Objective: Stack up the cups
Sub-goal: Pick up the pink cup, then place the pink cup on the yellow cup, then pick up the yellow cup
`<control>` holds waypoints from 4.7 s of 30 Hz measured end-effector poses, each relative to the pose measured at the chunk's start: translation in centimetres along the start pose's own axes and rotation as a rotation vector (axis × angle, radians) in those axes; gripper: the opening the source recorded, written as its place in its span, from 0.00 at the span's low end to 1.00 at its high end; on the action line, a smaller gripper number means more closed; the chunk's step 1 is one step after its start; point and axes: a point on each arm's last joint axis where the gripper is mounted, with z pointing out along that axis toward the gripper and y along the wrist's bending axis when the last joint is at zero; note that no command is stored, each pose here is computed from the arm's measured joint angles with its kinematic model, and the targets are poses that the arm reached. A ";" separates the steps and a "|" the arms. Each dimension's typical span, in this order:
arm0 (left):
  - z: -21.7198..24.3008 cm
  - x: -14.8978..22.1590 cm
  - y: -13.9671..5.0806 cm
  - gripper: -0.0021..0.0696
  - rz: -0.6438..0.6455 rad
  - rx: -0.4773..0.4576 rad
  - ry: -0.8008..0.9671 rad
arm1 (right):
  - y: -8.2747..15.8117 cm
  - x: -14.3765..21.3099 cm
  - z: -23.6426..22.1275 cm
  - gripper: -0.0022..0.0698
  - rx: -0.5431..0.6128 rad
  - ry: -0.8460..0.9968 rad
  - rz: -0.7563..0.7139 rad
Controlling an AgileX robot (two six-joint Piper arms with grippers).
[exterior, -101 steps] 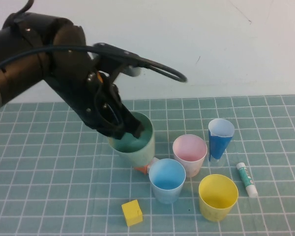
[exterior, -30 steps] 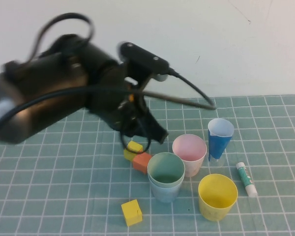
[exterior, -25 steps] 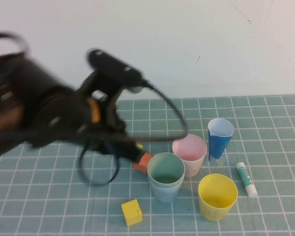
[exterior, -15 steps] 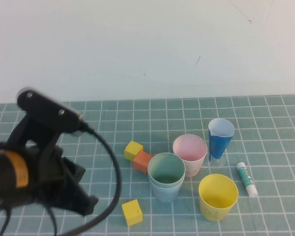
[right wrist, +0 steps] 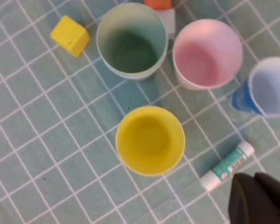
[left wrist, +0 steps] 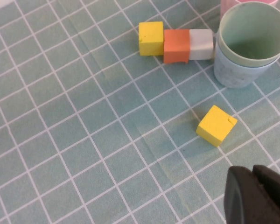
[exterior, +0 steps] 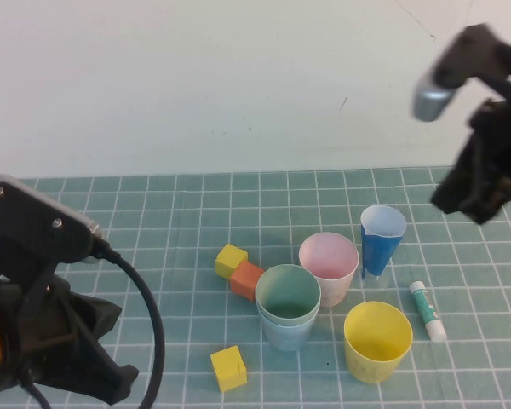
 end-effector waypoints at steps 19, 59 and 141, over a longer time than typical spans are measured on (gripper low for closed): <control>0.1 0.2 0.2 0.03 0.065 -0.016 -0.002 | -4.0 -8.9 13.7 0.62 -0.024 0.169 -0.260; 0.1 0.9 0.1 0.03 0.053 -0.011 0.070 | -6.4 -8.5 23.0 0.06 -0.002 0.208 -0.202; 5.8 -1.6 -2.1 0.22 -0.043 0.099 0.249 | 0.6 -1.1 8.1 0.37 0.071 0.185 0.103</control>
